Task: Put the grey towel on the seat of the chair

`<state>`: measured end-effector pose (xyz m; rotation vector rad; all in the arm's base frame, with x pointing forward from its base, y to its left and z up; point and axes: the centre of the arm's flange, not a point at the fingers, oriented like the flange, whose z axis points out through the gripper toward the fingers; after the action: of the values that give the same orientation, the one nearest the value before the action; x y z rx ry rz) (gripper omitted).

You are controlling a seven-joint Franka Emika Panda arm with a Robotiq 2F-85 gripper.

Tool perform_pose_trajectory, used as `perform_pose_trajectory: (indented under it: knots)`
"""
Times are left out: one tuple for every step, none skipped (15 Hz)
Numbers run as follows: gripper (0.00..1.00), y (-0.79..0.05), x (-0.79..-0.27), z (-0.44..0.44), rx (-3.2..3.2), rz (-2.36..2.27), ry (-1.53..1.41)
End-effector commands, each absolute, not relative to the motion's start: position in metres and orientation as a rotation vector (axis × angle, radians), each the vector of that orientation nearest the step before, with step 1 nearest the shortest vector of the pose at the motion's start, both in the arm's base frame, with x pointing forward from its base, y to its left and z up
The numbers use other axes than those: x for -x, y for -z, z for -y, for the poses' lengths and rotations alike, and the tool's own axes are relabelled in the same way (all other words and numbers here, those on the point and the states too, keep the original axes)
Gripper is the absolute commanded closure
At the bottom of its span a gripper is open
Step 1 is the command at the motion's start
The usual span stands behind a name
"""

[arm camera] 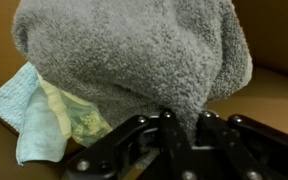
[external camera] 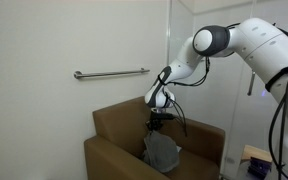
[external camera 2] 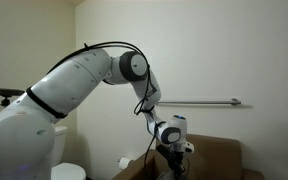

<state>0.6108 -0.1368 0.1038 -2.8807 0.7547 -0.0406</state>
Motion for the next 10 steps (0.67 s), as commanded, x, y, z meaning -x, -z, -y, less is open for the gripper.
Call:
perform_pose_trajectory:
  knots:
    - [0.93, -0.0943, -0.6138, 0.1434, 2.851, -0.815, 0.016]
    - [0.93, -0.0926, -0.6137, 0.1439, 2.847, -0.814, 0.006]
    - [0.65, -0.0899, -0.6135, 0.1445, 2.844, -0.805, -0.007]
    - [0.57, -0.0882, -0.6129, 0.145, 2.84, -0.801, -0.019]
    - [0.52, -0.0865, -0.6122, 0.1452, 2.835, -0.789, -0.03]
    - [0.46, -0.0857, -0.6115, 0.1455, 2.83, -0.779, -0.043]
    - [0.38, -0.0849, -0.6104, 0.1457, 2.821, -0.766, -0.053]
    - [0.33, -0.0846, -0.6095, 0.1453, 2.813, -0.763, -0.064]
    - [0.26, -0.0848, -0.6088, 0.1452, 2.807, -0.762, -0.074]
    - [0.2, -0.0854, -0.6086, 0.1449, 2.801, -0.762, -0.081]
